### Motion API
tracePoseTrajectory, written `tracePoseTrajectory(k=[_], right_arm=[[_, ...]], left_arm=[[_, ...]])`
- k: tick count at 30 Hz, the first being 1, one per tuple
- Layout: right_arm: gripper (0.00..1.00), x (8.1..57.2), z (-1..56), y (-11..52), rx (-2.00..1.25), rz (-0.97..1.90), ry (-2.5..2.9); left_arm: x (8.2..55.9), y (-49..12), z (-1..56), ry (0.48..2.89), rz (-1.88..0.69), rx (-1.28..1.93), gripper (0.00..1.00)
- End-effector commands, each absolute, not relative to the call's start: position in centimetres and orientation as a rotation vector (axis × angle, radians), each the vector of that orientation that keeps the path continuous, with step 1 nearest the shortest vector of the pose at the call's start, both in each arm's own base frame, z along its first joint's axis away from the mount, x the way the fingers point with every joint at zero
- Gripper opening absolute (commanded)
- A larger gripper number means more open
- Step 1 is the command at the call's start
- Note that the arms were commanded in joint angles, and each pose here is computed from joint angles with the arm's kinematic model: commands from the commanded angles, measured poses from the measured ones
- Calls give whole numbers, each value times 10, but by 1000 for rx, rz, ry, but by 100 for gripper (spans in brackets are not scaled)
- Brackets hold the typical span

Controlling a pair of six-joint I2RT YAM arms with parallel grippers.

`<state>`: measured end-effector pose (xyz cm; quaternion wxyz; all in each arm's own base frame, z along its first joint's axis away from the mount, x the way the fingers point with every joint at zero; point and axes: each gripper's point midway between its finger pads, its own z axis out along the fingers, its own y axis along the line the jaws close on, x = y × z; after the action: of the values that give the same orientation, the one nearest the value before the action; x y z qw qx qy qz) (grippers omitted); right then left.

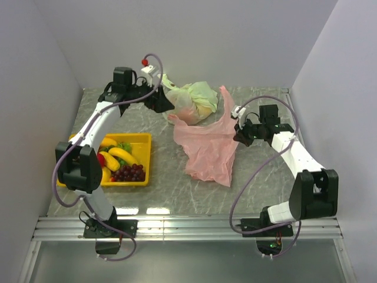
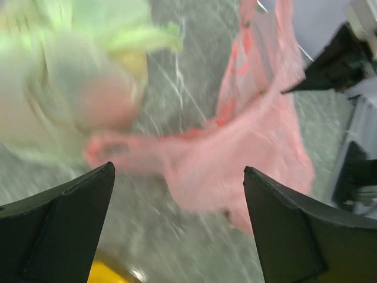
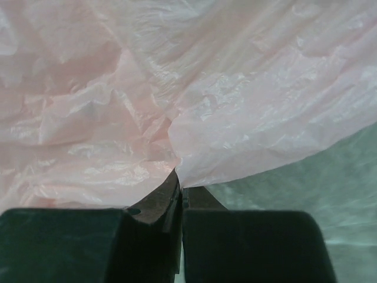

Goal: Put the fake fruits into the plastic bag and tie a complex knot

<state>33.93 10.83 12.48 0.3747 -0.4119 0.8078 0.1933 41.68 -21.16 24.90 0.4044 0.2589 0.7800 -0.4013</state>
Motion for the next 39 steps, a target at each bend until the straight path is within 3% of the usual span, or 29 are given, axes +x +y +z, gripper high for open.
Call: tracePoseTrajectory(k=[1, 8, 17, 23, 28, 29, 30, 32, 34, 35, 36, 39], right_arm=[[0, 343, 174, 117, -1362, 355, 1738], [0, 323, 233, 139, -1554, 360, 1412], [0, 322, 243, 159, -1626, 347, 1245], [0, 325, 254, 172, -1589, 343, 1144], [0, 319, 276, 185, -1530, 338, 1033], [0, 324, 284, 188, -1506, 311, 988], [0, 326, 287, 189, -1468, 332, 1006], [0, 334, 297, 192, -1437, 320, 980], [4, 345, 290, 197, -1377, 383, 1074], [15, 355, 299, 199, -1327, 395, 1106], [40, 368, 288, 202, -1249, 482, 1235], [61, 400, 292, 182, -1012, 587, 1564]], left_arm=[[430, -228, 256, 1897, -885, 823, 96], [415, -275, 207, 1926, -1008, 1013, 99], [338, -306, 218, 1799, -1377, 1107, 99], [309, -322, 213, 1838, -1456, 1018, 99], [308, -339, 189, 1924, -1354, 931, 99], [310, -341, 188, 1923, -1361, 910, 95], [310, -341, 185, 1950, -1366, 879, 80], [310, -339, 181, 1996, -1390, 775, 62], [301, -336, 187, 2022, -1454, 660, 31], [304, -337, 199, 1972, -1465, 625, 15], [307, -335, 206, 1969, -1469, 563, 0], [306, -332, 228, 2006, -1581, 320, 0]])
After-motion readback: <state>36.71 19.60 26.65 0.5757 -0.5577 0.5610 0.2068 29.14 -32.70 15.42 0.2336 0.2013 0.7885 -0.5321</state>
